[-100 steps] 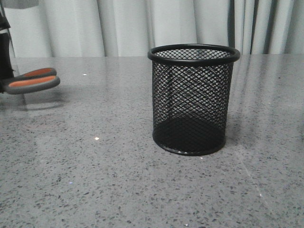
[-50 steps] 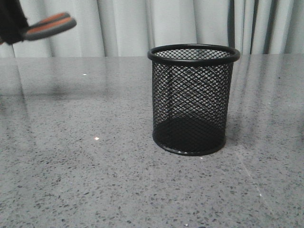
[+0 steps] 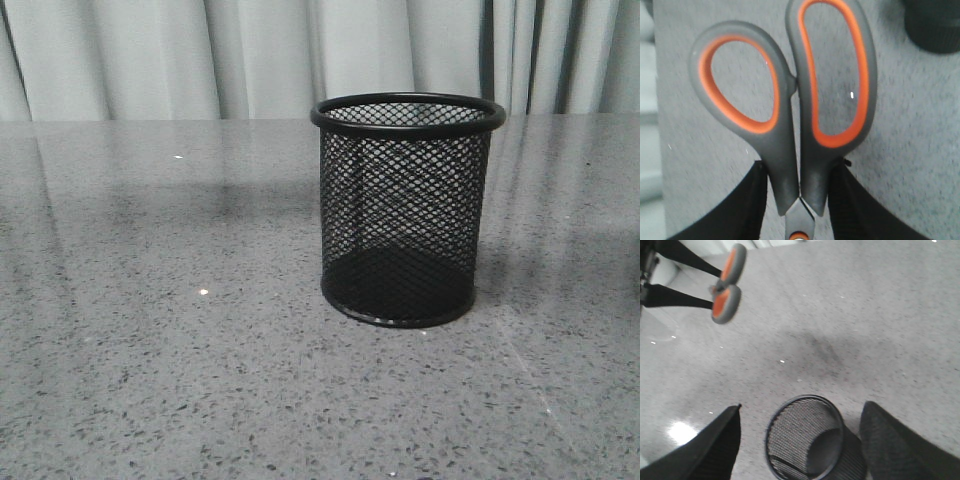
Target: Put scissors into bucket
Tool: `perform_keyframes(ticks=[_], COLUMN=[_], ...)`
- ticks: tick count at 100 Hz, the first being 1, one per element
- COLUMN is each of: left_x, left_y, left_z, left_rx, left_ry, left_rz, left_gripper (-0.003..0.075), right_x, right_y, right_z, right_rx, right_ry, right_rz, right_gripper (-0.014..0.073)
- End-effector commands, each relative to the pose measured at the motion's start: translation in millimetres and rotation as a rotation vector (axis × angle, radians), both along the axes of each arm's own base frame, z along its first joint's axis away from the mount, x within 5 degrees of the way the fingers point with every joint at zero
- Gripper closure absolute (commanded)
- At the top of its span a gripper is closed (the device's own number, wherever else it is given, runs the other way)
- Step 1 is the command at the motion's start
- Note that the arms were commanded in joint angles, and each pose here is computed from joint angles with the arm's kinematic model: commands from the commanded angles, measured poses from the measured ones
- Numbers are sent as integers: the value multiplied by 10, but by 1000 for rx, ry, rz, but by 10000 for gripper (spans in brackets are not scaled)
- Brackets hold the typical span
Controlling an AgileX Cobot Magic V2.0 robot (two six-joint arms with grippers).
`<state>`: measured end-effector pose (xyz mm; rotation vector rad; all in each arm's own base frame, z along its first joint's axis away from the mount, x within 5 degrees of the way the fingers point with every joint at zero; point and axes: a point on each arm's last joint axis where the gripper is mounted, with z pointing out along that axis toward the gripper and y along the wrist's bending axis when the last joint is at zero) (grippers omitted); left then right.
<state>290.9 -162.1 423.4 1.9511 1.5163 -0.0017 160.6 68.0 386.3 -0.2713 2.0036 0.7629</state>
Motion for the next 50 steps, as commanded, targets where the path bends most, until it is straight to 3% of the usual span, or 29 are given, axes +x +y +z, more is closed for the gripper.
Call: perform_keyframes(ticks=[1, 50], left_x=[-273, -645], left_y=[-85, -525], left_z=[323, 459], left_rx=[-72, -82], left_ry=[-57, -115], left_rz=[-56, -228], left_gripper=[586, 586], right_x=[-1, 190], right_y=[16, 104], right_z=[218, 385], right_rx=[92, 181], right_ry=[-89, -58], right_rz=[-9, 51], right_gripper=[138, 138])
